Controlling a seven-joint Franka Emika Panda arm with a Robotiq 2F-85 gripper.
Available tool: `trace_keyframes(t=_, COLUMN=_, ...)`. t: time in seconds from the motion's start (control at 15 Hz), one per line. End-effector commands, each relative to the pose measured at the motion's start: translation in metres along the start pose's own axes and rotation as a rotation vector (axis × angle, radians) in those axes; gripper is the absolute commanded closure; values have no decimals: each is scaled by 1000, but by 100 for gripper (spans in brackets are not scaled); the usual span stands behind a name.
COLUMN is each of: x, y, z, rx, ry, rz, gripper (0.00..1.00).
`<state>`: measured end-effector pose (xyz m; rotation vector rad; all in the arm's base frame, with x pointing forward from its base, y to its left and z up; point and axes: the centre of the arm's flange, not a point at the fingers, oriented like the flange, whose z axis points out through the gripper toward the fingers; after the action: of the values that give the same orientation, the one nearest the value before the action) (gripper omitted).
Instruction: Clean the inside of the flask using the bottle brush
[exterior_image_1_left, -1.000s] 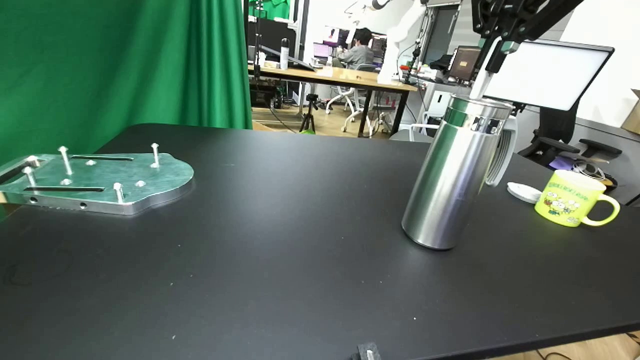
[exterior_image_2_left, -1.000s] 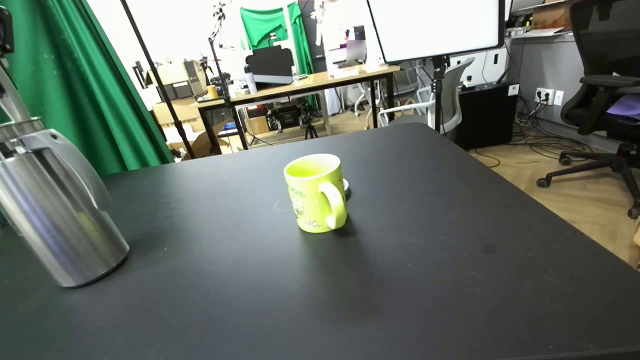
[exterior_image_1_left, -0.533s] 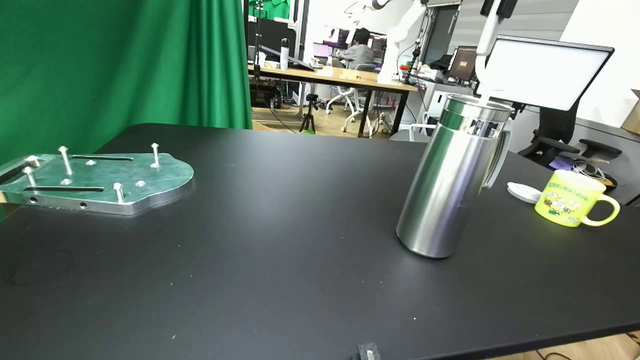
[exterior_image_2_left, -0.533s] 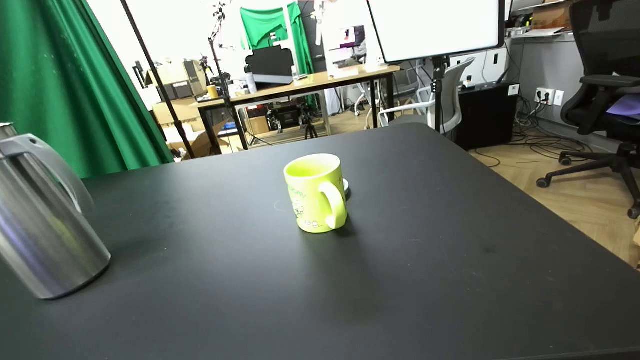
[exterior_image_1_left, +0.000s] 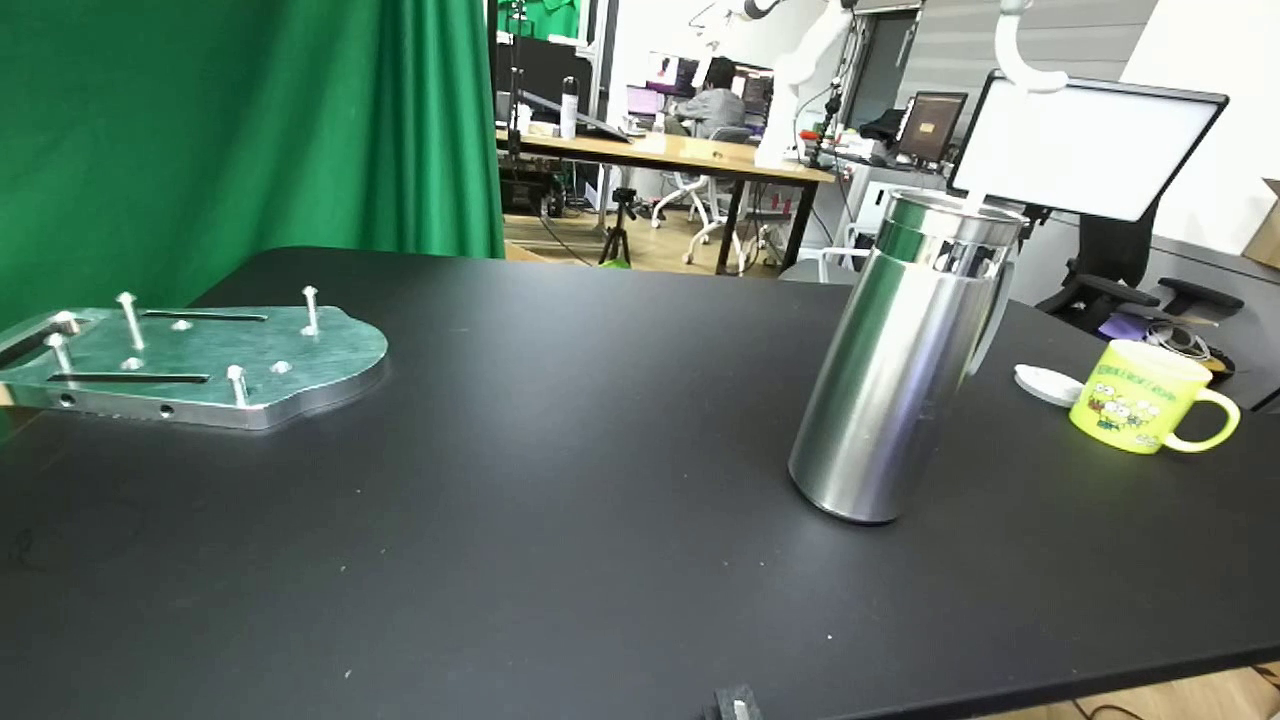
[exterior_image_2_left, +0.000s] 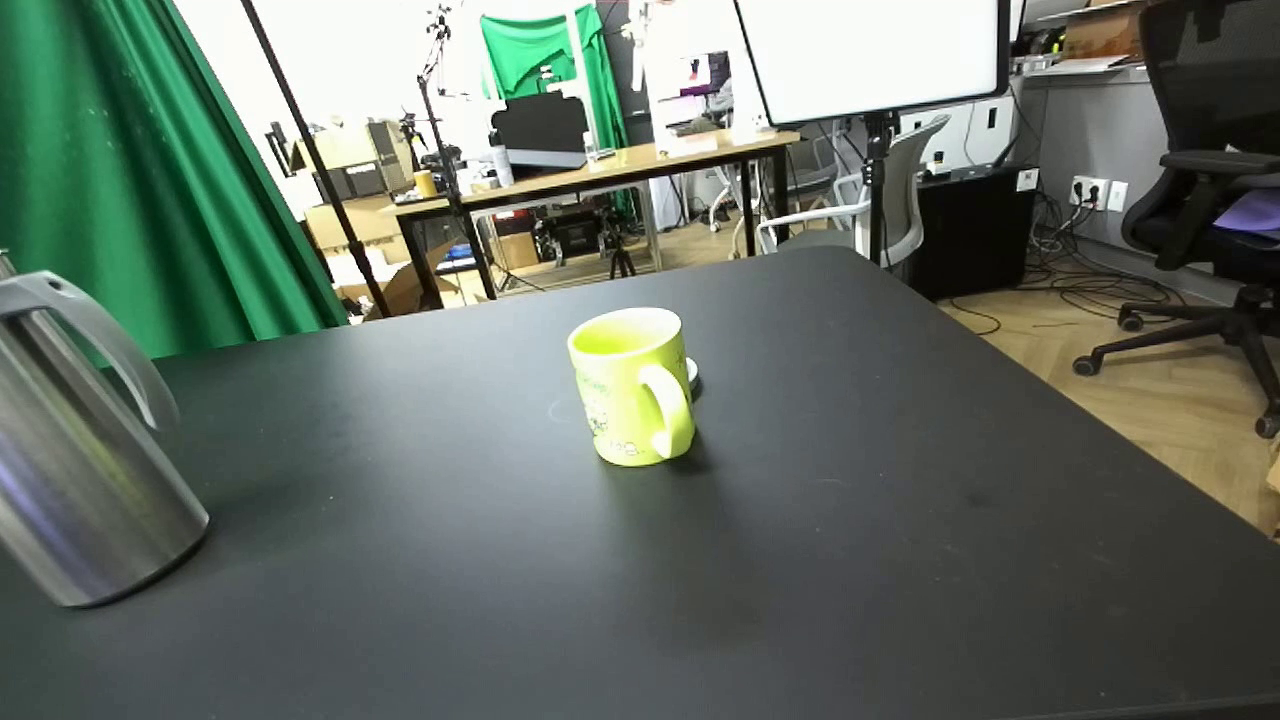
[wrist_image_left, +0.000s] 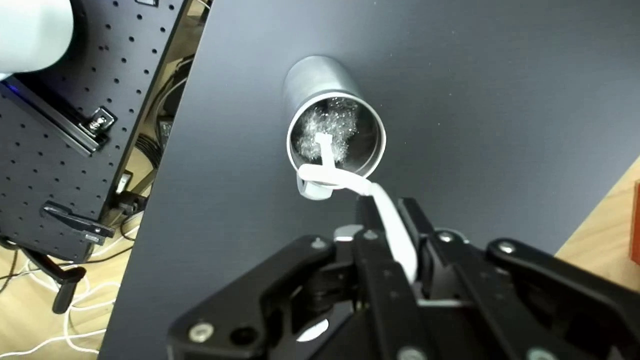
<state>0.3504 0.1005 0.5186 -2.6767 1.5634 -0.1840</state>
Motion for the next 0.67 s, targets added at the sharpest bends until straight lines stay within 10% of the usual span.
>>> trace_keyframes(t=0.0, x=29, y=1, z=18, rx=61, ry=34, rz=10, gripper=96)
trace_keyframes(t=0.6, x=63, y=-9, z=82, rx=94, ry=-20, rz=14, gripper=96)
